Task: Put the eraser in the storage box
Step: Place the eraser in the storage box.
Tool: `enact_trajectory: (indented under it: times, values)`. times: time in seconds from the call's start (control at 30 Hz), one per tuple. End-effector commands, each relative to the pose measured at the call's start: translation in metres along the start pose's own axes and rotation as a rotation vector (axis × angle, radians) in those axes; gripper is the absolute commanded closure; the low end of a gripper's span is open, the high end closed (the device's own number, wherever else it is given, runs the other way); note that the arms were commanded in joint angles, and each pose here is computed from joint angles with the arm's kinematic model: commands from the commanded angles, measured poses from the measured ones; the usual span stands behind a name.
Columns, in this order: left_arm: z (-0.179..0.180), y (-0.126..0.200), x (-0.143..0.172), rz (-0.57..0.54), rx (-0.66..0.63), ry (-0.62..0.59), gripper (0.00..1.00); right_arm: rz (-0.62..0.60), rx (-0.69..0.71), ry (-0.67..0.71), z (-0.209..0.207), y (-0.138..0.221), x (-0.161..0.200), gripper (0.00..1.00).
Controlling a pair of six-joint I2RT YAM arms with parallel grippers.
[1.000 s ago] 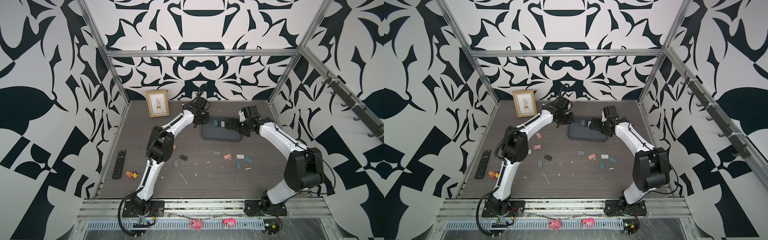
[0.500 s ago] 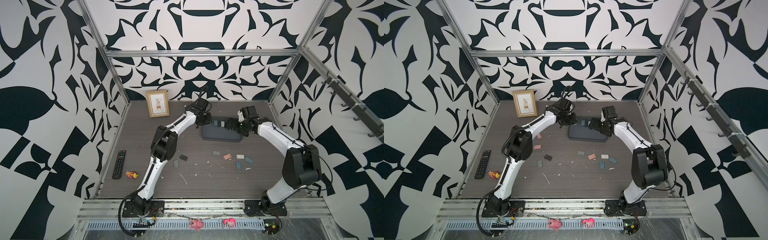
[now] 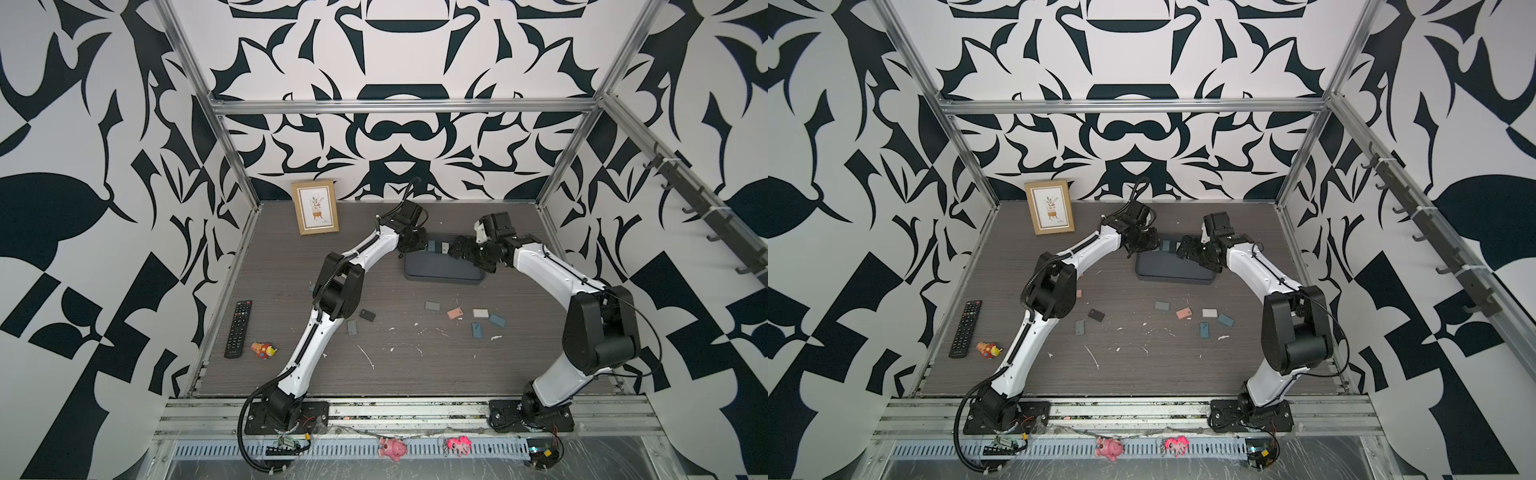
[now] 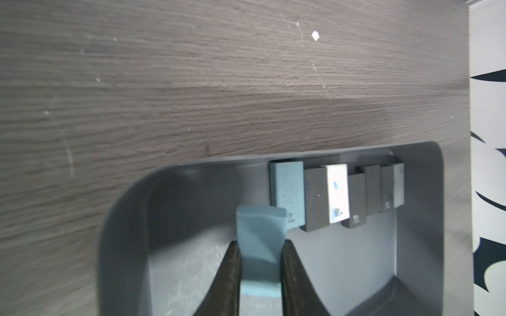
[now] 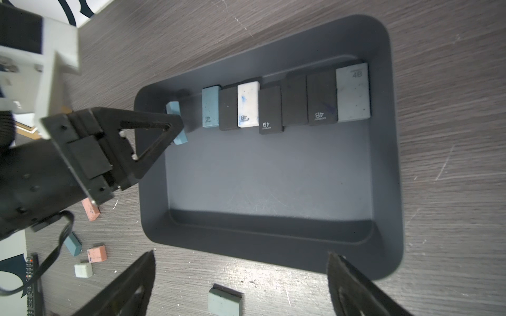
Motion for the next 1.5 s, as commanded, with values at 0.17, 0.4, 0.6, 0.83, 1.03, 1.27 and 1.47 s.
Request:
enact_trajectory:
  times: [0.17, 0.4, 0.6, 0.83, 1.03, 1.27, 1.47]
  values:
    - [0.001, -0.015, -0.002, -0.010, 0.000, 0.015, 0.74, -0.032, -0.029, -0.001, 0.002, 0.004, -0.008, 0.01]
    - [0.005, -0.024, -0.002, -0.007, -0.009, 0.026, 0.71, -0.033, -0.034, -0.005, 0.000, 0.004, -0.009, 0.01]
    - [0.005, -0.028, -0.001, -0.005, -0.010, 0.034, 0.69, -0.039, -0.037, -0.007, -0.001, 0.007, -0.010, 0.01]
    - [0.009, -0.025, 0.001, 0.001, -0.026, 0.038, 0.66, -0.046, -0.043, -0.009, -0.002, 0.011, -0.011, 0.01]
    - [0.008, -0.024, 0.000, 0.001, -0.024, 0.037, 0.64, -0.053, -0.046, -0.008, -0.001, 0.014, -0.011, 0.01]
    - [0.005, -0.018, -0.003, -0.009, -0.019, 0.034, 0.61, -0.056, -0.051, -0.006, 0.001, 0.017, -0.013, 0.01]
    - [-0.006, -0.001, -0.012, -0.037, 0.018, 0.026, 0.54, -0.049, -0.040, -0.006, 0.001, 0.017, -0.013, 0.01]
Point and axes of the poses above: each gripper's point midway between its finger pads, its own y axis back along the fingers, its own z axis along the line the jaws close on, x = y × z, the point moved 9 cm from there along y, back along the fingers, and after that the axes turned 8 degrees about -y, right-handed, at the moved point
